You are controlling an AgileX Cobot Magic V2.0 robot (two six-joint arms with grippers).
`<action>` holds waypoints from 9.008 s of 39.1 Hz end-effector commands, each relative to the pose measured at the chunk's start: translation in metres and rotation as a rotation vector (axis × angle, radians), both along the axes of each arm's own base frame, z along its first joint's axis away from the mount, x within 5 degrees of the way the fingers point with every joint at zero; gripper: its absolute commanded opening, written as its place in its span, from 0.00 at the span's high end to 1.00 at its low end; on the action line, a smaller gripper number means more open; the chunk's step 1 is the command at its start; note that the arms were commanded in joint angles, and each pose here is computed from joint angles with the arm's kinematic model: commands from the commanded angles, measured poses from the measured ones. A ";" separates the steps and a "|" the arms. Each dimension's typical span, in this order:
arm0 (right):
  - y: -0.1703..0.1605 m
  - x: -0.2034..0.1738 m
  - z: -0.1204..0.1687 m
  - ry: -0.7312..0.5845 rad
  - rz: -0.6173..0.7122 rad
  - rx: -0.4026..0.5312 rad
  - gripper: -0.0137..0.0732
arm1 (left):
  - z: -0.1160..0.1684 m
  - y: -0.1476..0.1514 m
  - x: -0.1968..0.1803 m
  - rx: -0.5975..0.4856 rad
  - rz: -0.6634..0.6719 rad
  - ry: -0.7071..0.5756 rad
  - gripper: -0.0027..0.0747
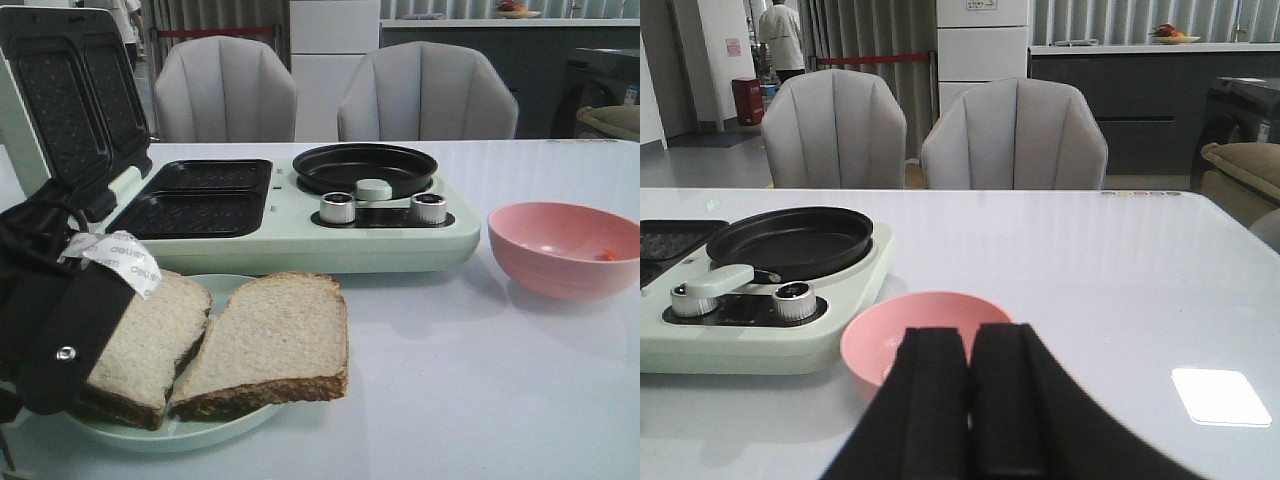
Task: Make breakfast with bread and shrimp
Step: 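Grasp the bread slice nearest the left gripper by its edge, then lift the bread slice with the left gripper over the sandwich press, then lower the bread onto the black press plate and open the left gripper, then withdraw the left gripper away from the press, then reach the right gripper to the remaining bread slice and grasp it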
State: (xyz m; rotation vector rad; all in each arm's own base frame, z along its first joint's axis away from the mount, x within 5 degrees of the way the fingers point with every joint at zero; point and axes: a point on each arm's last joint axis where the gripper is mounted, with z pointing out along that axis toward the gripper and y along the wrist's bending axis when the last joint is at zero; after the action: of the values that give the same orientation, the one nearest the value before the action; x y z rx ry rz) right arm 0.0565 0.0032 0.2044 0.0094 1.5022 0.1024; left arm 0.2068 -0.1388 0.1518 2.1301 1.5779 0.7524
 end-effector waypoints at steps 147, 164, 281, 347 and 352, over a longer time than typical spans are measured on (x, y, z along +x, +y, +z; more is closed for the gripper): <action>0.000 -0.003 0.010 -0.110 -0.007 -0.008 0.68 | 0.104 -0.003 0.202 -0.587 0.286 -0.327 0.29; 0.000 -0.003 0.010 -0.110 -0.007 -0.008 0.68 | 0.175 -0.022 0.151 -0.732 0.361 -0.373 0.29; 0.002 0.038 0.075 0.217 -0.005 -0.037 0.46 | 0.148 0.125 -0.179 -1.911 0.471 -0.272 0.40; 0.161 0.256 -0.033 1.112 0.593 0.481 0.33 | 0.148 0.125 -0.179 -1.911 0.471 -0.272 0.40; 0.166 0.263 -0.038 1.131 0.622 0.495 0.33 | 0.148 0.125 -0.179 -1.911 0.471 -0.272 0.40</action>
State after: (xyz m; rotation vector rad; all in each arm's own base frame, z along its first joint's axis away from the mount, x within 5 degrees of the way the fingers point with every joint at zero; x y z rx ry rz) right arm 0.3131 0.1624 0.1447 0.0358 2.5960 1.0173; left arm 0.0291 -0.0142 0.2856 0.2814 1.5217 -0.3722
